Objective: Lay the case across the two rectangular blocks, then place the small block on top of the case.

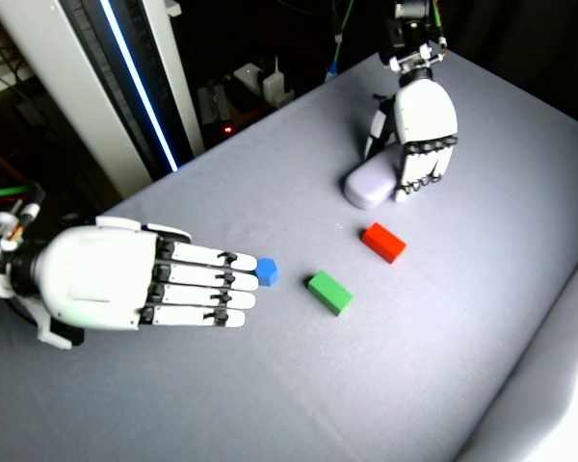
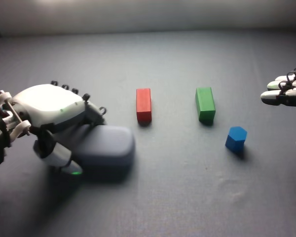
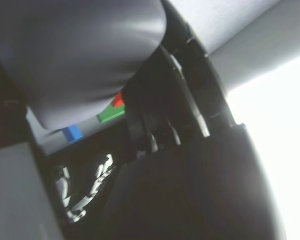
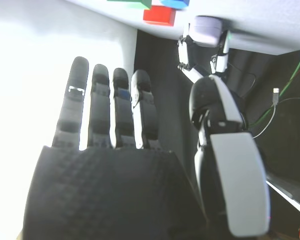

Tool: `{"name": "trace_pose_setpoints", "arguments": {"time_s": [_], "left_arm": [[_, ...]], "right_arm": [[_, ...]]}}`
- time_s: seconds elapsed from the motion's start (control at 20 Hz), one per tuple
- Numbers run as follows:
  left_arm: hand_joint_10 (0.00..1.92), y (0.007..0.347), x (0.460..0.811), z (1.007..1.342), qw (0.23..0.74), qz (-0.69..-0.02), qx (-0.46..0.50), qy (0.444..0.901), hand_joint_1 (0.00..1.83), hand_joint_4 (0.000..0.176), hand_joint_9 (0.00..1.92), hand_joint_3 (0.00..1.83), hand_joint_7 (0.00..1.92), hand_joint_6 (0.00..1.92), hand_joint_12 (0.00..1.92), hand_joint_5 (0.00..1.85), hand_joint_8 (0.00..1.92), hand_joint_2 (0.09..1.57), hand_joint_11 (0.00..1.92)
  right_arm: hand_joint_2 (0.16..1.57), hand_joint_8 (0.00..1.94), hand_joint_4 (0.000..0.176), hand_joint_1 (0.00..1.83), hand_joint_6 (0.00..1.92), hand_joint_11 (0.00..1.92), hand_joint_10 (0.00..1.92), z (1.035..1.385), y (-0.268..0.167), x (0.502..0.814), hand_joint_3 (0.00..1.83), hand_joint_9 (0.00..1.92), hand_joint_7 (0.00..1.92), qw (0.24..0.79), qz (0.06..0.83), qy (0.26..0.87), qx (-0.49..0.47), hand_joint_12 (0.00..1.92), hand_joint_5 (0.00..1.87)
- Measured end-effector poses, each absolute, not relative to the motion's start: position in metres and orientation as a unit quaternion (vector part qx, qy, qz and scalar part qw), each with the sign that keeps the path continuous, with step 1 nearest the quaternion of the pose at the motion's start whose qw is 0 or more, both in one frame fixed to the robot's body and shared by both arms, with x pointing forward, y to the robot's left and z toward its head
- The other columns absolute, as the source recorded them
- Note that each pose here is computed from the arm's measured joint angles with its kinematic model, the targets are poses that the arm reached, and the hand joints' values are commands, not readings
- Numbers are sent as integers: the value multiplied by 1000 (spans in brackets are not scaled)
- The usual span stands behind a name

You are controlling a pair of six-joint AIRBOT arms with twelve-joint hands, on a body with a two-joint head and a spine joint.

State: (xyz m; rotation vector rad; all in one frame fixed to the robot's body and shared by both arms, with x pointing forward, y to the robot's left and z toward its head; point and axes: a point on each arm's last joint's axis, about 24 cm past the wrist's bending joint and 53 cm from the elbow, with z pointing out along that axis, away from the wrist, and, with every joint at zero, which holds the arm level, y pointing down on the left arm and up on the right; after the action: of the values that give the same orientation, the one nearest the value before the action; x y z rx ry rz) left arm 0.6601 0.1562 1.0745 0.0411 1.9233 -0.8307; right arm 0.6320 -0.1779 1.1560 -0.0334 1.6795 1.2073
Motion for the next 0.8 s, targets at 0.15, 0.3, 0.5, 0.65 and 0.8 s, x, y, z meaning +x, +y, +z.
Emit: {"name": "trace_pose_setpoints", "arguments": {"time_s": [0.15, 0.3, 0.5, 0.65, 0.8], "left_arm": [[1221, 145, 672, 1121, 545, -381, 15, 747, 1276, 0, 967, 1, 997, 652, 1611, 1028, 1227, 1109, 835], [987, 128, 678, 1158, 576, -420, 14, 702, 1278, 0, 1009, 2, 1073, 684, 1379, 1046, 1049, 1081, 887], [1196, 87, 689, 1181, 584, -456, 24, 672, 1388, 0, 993, 1, 1054, 824, 1375, 968, 873, 1083, 927], [969, 69, 703, 1182, 578, -470, 15, 667, 1279, 0, 1017, 0, 1093, 829, 1319, 1037, 885, 1073, 904], [1084, 55, 715, 1160, 557, -459, 8, 692, 1366, 0, 1043, 1, 1070, 691, 1289, 1043, 896, 1068, 910]], "right_arm": [[1294, 4, 7, 621, 1, 0, 7, 1156, -178, 632, 0, 221, 236, 511, 502, 698, -14, 706, 304], [1324, 2, 0, 632, 3, 0, 6, 1155, -177, 632, 4, 192, 271, 510, 502, 698, -12, 582, 350], [1355, 1, 0, 741, 1, 0, 8, 1155, -173, 631, 1, 304, 336, 508, 507, 696, -14, 824, 366], [1378, 2, 0, 764, 1, 84, 3, 1156, -174, 633, 0, 250, 279, 510, 506, 695, -11, 559, 283], [1383, 0, 25, 710, 1, 139, 0, 1156, -175, 633, 2, 239, 262, 510, 506, 695, -13, 352, 260]]}}
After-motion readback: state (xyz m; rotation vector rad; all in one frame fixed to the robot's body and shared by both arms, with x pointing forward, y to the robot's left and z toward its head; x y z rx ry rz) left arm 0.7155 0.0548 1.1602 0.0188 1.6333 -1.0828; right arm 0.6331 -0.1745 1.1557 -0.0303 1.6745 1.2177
